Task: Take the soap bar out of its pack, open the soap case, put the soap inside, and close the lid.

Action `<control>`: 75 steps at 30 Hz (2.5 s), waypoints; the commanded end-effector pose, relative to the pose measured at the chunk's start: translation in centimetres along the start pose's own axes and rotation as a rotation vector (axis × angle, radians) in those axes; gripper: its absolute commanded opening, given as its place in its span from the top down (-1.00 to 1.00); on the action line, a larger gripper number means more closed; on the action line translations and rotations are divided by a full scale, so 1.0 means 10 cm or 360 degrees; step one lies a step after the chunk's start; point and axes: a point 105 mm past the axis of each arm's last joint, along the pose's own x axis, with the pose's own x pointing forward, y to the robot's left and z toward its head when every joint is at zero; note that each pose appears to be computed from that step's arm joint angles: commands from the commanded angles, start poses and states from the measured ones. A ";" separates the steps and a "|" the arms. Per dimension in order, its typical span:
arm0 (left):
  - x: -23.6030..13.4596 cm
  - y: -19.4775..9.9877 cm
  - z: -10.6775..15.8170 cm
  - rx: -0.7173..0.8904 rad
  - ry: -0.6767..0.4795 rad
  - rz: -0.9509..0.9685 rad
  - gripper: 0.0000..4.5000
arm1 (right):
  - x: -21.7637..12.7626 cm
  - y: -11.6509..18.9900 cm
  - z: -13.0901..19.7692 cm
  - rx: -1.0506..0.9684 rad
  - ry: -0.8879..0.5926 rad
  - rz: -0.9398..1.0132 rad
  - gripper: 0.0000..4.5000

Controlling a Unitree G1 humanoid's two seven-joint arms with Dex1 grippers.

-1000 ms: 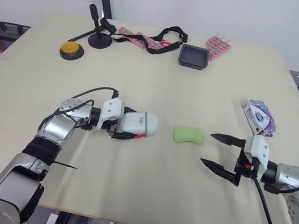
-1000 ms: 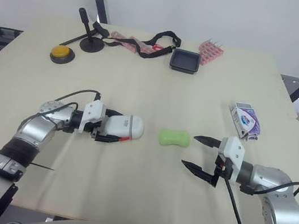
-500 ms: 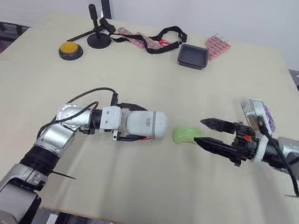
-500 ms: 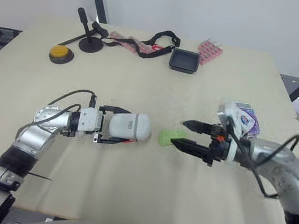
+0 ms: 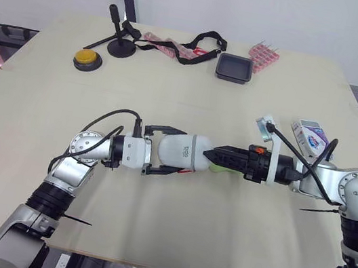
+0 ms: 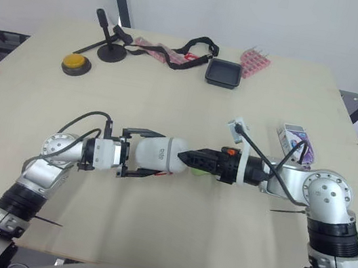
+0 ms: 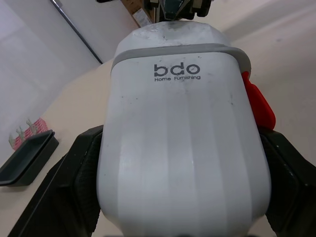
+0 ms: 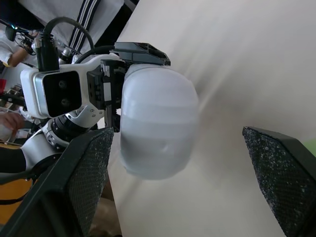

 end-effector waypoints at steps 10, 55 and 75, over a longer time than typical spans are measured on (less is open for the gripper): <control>0.02 0.08 0.09 0.0068 -0.0044 0.0053 -0.55 | 0.09 0.15 0.01 0.0045 0.0022 0.0114 -1.00; -0.11 0.05 0.00 -0.0210 0.0038 0.0043 -0.55 | -0.80 -0.41 0.24 0.0103 0.0029 -0.0308 0.12; -0.08 0.02 -0.07 -0.0261 0.0073 0.0052 -0.55 | -1.30 -1.25 0.23 -0.0946 0.0969 -0.1188 0.12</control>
